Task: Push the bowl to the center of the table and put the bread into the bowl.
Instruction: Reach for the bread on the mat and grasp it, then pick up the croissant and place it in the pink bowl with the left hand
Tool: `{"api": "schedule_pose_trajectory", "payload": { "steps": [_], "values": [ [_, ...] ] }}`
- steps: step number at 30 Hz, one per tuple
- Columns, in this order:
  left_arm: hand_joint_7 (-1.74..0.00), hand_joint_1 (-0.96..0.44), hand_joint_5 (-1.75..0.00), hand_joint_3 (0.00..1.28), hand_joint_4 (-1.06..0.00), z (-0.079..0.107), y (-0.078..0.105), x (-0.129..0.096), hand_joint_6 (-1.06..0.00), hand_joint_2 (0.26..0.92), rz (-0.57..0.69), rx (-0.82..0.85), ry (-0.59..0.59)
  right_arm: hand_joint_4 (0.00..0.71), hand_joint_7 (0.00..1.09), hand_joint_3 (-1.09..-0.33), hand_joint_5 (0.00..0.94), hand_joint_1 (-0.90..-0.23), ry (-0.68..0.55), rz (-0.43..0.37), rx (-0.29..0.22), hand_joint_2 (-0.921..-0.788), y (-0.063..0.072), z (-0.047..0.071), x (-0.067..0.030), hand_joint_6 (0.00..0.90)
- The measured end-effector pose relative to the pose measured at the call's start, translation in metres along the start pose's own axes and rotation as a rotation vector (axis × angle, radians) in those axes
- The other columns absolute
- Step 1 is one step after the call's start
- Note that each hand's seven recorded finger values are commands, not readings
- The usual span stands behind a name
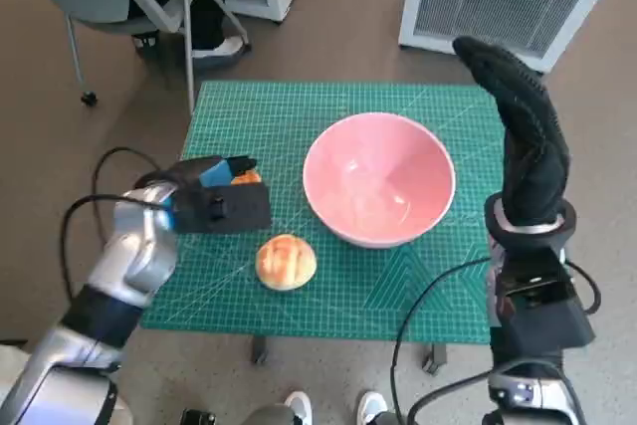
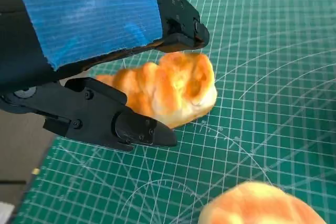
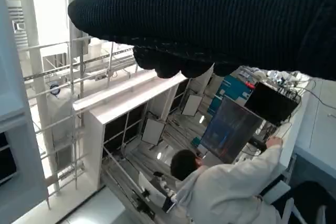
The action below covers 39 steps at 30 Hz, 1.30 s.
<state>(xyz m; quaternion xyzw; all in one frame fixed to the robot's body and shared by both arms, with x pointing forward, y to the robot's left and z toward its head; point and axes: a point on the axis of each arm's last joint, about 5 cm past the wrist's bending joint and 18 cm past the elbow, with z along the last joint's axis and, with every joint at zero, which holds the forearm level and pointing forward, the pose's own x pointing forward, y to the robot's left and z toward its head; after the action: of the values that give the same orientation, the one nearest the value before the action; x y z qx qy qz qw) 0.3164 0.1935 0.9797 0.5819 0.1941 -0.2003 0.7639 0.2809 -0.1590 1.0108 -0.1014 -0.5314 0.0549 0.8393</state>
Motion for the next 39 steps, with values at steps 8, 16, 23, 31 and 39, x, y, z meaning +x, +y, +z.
{"api": "schedule_pose_trajectory", "payload": {
  "steps": [8,16,23,31,39],
  "values": [
    [-0.13,-0.05,-1.65,0.01,-0.39,-0.005,-0.008,0.009,-0.63,0.905,0.058,-0.066,-0.004,0.419,0.73,-0.611,0.01,-0.484,-0.01,-0.005,0.02,-0.921,0.0,0.002,0.0,0.04],
    [-1.12,0.0,-1.3,0.11,-0.63,-0.008,-0.008,0.007,-0.58,0.92,0.109,-0.071,-0.057,0.421,0.73,-0.6,0.01,-0.49,-0.01,-0.007,0.026,-0.921,0.0,0.002,-0.0008,0.039],
    [-1.24,0.0,-1.18,0.1,-0.67,-0.003,0.008,-0.013,-0.56,0.92,0.23,-0.089,-0.16,0.423,0.73,-0.6,0.011,-0.489,-0.013,-0.017,0.036,-0.921,-0.001,0.002,-0.0014,0.037],
    [-1.19,0.0,-1.12,0.06,-0.72,0.019,0.039,-0.052,-0.61,0.92,0.463,-0.117,-0.336,0.427,0.74,-0.603,0.012,-0.483,-0.013,-0.022,0.044,-0.921,-0.001,0.002,-0.0017,0.034],
    [-0.96,0.0,-1.17,0.03,-0.77,0.044,0.055,-0.084,-0.74,0.899,0.695,-0.107,-0.508,0.427,0.75,-0.605,0.012,-0.482,-0.007,-0.017,0.045,-0.921,-0.001,0.001,-0.0023,0.03]
  ]
}}
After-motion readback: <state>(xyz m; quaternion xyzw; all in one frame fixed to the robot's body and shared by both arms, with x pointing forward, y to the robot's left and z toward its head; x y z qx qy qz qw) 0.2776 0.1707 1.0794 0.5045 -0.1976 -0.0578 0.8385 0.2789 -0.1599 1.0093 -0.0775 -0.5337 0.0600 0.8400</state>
